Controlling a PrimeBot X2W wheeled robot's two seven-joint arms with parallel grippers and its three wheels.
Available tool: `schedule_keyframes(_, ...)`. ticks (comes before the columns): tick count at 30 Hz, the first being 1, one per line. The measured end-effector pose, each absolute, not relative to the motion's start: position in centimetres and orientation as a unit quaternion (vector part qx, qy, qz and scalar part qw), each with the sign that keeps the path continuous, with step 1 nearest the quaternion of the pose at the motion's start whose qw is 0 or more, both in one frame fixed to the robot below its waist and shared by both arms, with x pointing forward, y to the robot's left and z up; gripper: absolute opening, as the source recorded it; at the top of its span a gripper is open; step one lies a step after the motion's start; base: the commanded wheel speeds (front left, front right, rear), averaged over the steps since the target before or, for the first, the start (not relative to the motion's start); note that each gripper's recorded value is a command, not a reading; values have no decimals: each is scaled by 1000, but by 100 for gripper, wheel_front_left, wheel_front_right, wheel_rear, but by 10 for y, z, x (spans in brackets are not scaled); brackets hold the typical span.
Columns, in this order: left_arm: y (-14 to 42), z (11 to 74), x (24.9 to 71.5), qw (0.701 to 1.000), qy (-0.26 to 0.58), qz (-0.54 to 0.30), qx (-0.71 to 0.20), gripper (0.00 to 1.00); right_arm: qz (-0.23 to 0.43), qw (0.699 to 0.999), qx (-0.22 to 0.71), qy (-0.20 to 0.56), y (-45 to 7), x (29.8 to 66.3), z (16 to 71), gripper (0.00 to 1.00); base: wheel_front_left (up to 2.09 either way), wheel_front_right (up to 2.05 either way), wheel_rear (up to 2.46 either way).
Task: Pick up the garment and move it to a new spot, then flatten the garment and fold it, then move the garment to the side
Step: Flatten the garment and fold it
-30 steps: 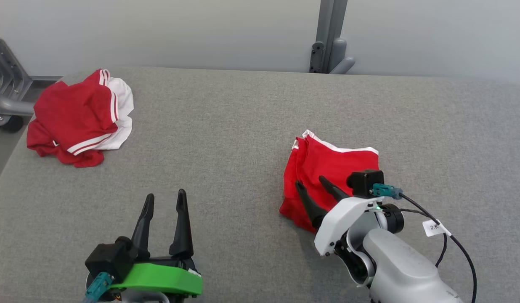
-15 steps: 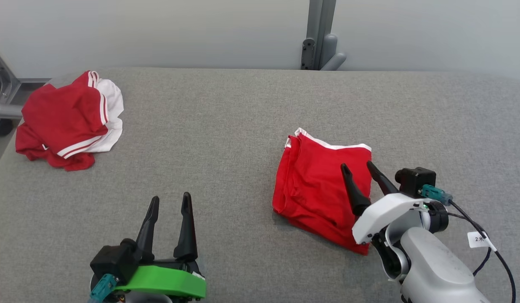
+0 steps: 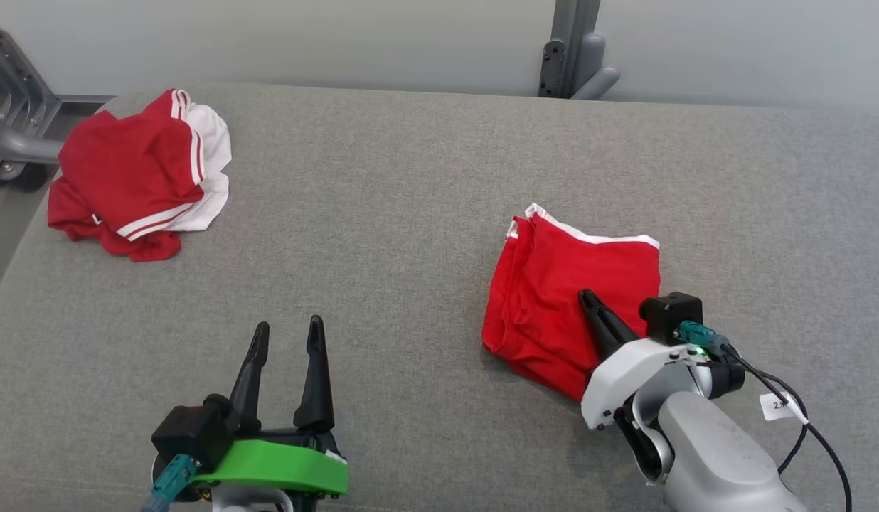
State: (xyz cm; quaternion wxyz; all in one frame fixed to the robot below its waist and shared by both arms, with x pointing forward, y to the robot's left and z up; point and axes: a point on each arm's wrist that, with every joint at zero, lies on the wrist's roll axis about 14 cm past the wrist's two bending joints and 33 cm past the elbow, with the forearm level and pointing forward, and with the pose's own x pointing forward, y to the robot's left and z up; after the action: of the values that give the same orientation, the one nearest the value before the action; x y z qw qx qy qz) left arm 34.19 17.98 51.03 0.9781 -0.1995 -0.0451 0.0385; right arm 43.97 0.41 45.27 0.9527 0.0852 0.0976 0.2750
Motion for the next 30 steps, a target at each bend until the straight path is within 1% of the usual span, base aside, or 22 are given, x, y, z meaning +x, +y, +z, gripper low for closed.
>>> schedule_keyframes(6,191,506,341,978,-41,57,-196,100,296,944,72,124,22,441,437,0,0,0,0)
schedule_keyframes(10,195,506,342,978,-42,61,-194,100,322,935,54,140,38,436,427,0,0,0,0)
schedule_keyframes(18,200,506,341,978,-42,70,-191,100,393,904,53,157,78,405,420,0,0,0,0)
schedule_keyframes(26,198,508,343,978,-44,67,-192,100,432,883,40,178,91,377,409,0,0,0,0)
schedule_keyframes(30,196,508,345,978,-44,63,-193,100,439,880,46,177,94,373,412,0,0,0,0)
